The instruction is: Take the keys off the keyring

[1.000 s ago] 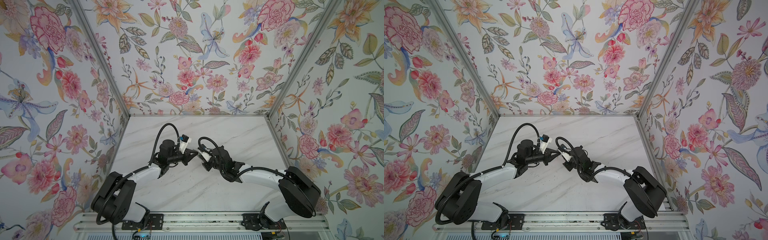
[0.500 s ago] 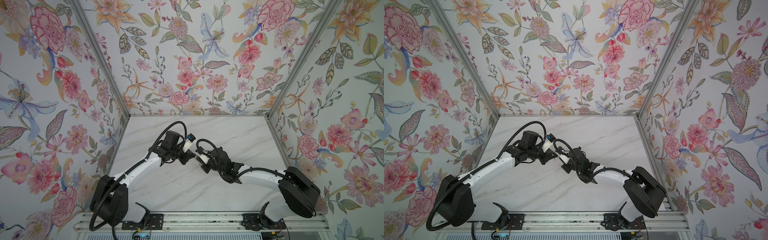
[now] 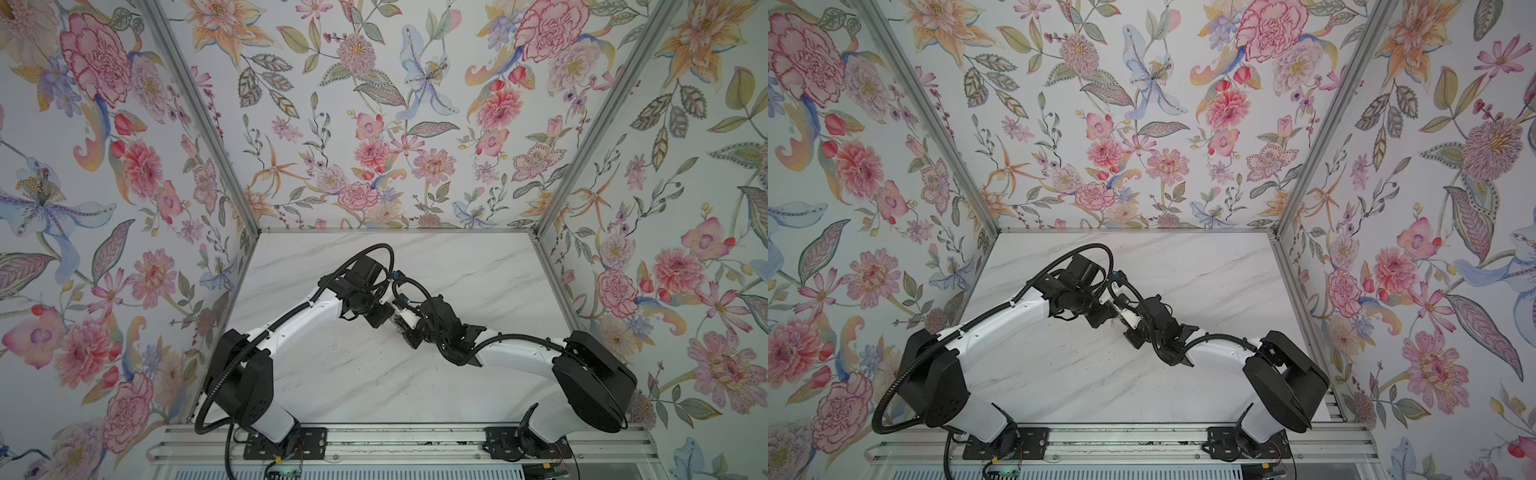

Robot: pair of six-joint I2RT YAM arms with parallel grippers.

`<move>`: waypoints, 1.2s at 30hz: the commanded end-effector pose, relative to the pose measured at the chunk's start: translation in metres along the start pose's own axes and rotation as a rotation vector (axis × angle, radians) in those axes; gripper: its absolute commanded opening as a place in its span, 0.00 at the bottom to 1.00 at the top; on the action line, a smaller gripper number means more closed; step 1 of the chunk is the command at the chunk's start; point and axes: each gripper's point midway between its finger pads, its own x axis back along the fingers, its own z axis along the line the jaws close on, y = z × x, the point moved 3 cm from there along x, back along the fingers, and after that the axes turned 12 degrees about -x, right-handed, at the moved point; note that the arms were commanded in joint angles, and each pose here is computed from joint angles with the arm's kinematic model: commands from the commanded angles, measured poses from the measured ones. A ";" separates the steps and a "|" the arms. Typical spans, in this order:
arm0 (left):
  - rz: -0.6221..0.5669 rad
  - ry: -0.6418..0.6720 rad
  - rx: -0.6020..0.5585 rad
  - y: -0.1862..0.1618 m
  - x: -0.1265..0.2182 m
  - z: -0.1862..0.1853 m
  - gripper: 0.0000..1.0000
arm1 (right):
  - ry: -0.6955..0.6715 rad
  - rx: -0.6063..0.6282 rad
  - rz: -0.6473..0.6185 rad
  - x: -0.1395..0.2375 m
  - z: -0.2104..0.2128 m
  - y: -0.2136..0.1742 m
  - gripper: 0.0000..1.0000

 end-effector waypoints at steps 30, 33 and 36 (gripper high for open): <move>0.190 0.298 0.055 -0.039 0.038 0.029 0.00 | -0.046 0.052 -0.102 0.006 -0.009 0.026 0.31; 0.152 0.314 0.062 -0.037 0.041 0.034 0.00 | -0.055 0.045 -0.096 0.005 -0.011 0.023 0.32; 0.116 0.323 0.071 -0.035 0.039 0.041 0.00 | -0.070 0.024 -0.111 0.008 -0.016 0.024 0.32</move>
